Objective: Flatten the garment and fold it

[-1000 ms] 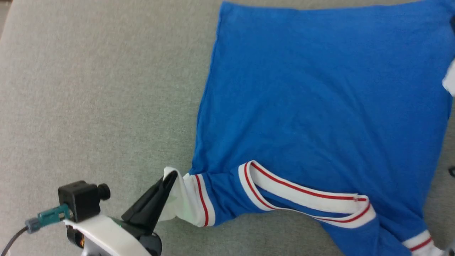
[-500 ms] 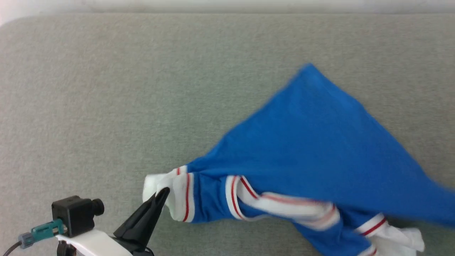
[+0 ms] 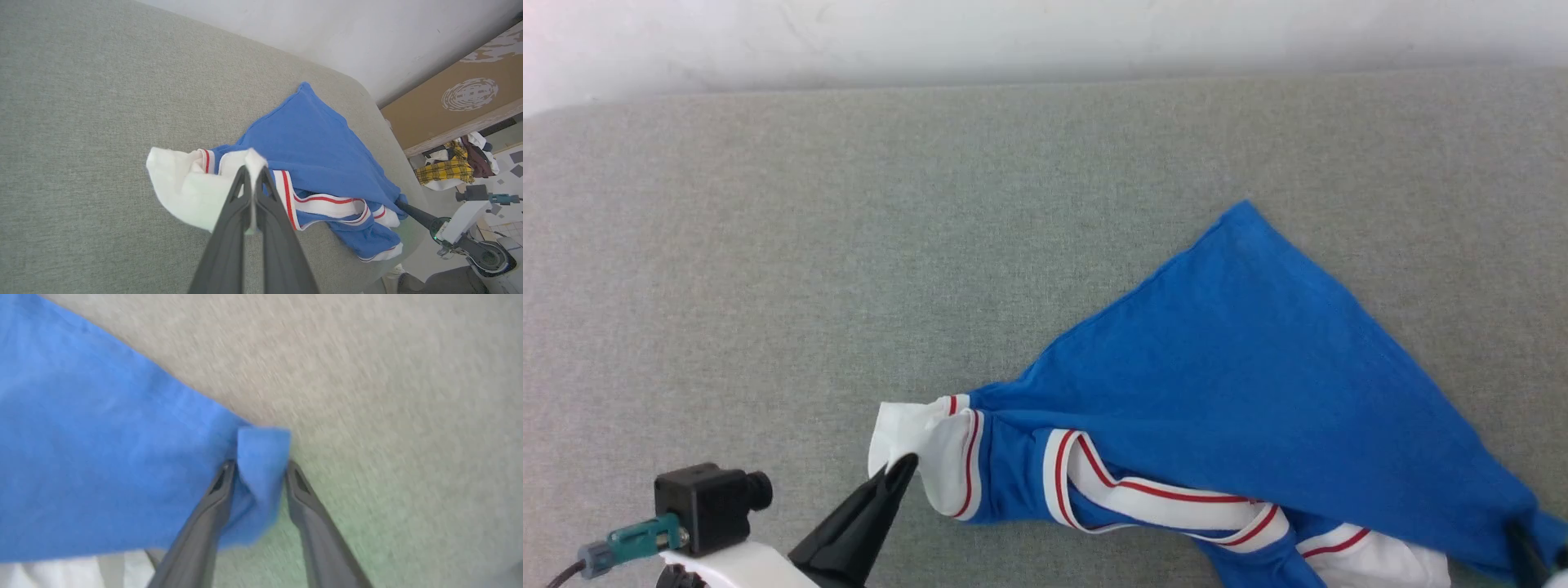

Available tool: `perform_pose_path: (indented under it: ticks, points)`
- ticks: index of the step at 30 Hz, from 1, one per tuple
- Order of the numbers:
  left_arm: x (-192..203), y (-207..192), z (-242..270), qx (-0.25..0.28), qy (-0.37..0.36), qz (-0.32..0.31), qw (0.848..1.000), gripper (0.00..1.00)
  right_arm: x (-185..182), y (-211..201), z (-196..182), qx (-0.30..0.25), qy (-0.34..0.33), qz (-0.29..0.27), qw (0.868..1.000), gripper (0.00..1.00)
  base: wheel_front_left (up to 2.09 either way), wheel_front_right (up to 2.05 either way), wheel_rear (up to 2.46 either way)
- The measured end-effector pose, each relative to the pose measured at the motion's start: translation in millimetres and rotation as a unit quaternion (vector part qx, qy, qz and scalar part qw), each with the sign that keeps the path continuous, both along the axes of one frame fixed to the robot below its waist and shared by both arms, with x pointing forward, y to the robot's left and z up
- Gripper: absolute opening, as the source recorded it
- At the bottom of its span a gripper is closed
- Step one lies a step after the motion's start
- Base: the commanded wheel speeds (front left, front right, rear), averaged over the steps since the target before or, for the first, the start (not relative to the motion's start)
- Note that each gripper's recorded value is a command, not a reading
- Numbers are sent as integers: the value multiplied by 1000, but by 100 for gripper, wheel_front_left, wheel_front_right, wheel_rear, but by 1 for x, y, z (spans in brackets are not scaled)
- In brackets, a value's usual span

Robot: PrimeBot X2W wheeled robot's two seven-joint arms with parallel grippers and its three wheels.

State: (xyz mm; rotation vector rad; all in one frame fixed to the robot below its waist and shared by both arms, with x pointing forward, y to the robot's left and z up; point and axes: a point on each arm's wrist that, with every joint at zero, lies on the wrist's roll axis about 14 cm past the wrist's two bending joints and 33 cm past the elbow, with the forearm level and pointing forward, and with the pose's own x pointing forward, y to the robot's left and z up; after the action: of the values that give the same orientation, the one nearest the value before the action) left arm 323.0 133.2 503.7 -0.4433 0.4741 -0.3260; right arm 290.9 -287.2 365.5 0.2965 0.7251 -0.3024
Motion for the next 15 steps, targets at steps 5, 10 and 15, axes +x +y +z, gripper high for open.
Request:
perform_pose_path:
  ticks: [5,10,15]
  points:
    - [-5,-3,3,-3,-4,-1,1000,0,61,24,69,-34,-102,65,992,100,0,0,0]
    - [-2,-6,0,-10,-4,-1,1000,0,127,59,155,-62,-202,133,968,100,0,0,0]
    - [10,-9,-3,-19,-8,-3,1000,0,183,97,179,-68,-208,201,955,100,0,0,0]
